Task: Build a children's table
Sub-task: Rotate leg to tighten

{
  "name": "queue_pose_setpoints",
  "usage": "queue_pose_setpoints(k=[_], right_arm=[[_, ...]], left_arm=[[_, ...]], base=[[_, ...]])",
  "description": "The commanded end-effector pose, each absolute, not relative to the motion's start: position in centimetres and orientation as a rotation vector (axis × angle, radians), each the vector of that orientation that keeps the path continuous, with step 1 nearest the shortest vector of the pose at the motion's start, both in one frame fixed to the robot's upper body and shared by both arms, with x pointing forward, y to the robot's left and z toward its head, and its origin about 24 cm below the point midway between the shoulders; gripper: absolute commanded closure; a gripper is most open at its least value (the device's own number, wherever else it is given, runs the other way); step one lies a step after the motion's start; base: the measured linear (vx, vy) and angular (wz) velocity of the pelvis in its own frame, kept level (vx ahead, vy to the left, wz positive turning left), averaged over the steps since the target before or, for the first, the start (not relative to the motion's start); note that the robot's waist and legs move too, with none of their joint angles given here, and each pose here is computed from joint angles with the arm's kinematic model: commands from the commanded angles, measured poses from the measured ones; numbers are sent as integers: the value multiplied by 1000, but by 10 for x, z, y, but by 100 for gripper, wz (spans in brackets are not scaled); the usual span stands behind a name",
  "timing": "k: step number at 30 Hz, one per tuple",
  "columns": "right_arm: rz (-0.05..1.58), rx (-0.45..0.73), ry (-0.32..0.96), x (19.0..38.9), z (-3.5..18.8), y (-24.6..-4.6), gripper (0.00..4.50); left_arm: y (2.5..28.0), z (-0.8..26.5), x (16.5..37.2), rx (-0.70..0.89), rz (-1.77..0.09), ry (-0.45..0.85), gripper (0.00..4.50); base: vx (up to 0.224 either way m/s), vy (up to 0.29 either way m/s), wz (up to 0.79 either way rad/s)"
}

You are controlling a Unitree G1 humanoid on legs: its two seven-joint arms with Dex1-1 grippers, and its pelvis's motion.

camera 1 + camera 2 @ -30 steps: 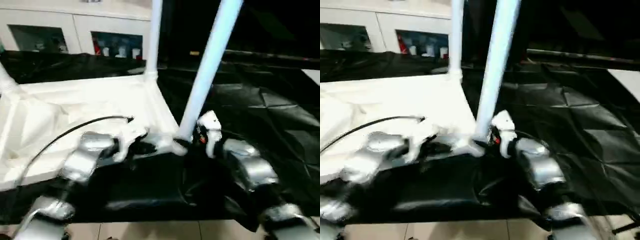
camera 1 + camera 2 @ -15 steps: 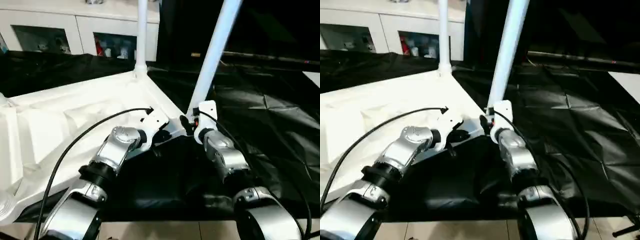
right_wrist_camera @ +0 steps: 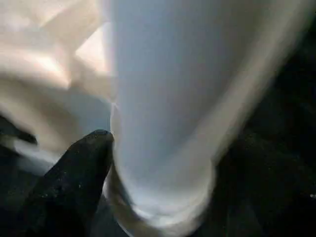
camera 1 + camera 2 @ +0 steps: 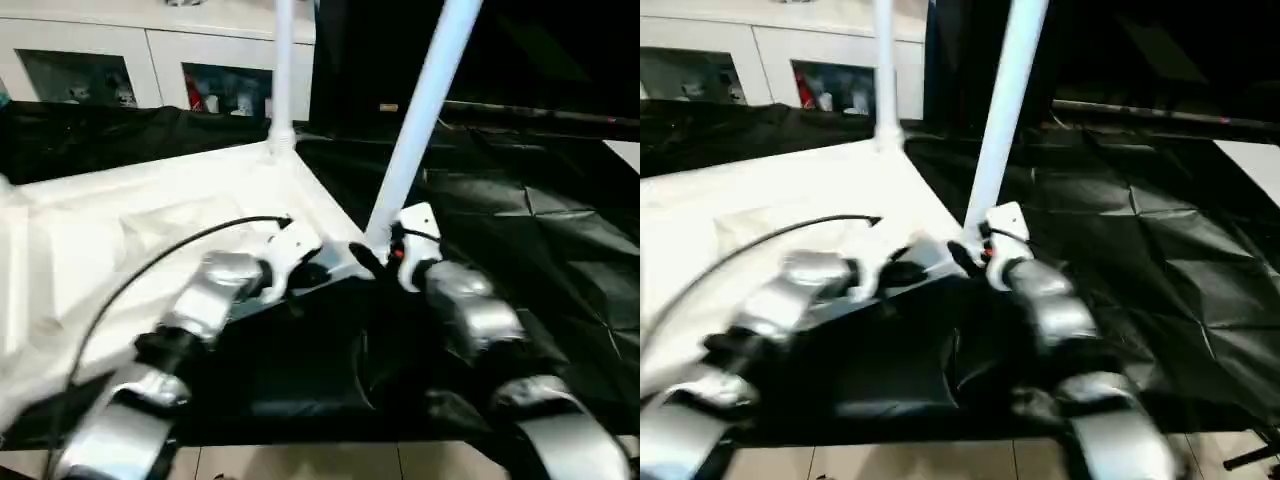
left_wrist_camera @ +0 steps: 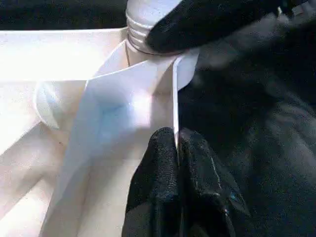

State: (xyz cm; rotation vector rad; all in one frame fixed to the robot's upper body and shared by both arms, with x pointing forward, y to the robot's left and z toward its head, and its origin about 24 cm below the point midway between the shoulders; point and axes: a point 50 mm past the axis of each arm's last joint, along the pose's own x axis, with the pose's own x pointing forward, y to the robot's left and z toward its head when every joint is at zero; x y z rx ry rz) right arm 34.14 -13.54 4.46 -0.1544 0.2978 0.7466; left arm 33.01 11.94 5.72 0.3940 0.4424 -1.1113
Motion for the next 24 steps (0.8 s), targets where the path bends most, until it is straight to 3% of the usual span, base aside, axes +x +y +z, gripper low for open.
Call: queue_pose_setpoints(k=[1,4,8,13,24], right_arm=[[800,-168,312,338,46,-138,45],[977,-221,356,324,48,-150,45],[1035,-269,361,318,50,-153,45],[1036,-230,344,320,50,-147,45],[1095,-192,334,315,52,-141,129]], left_arm=[[120,43,319,397,-1182,522,450],[131,47,307,408,-1298,553,450],[136,50,302,396,-1339,561,450],[139,51,301,398,-1335,559,450],[139,52,299,392,-1339,561,450]], base=[[0,0,0],[0,0,0],[0,0,0],[0,0,0],[0,0,0]])
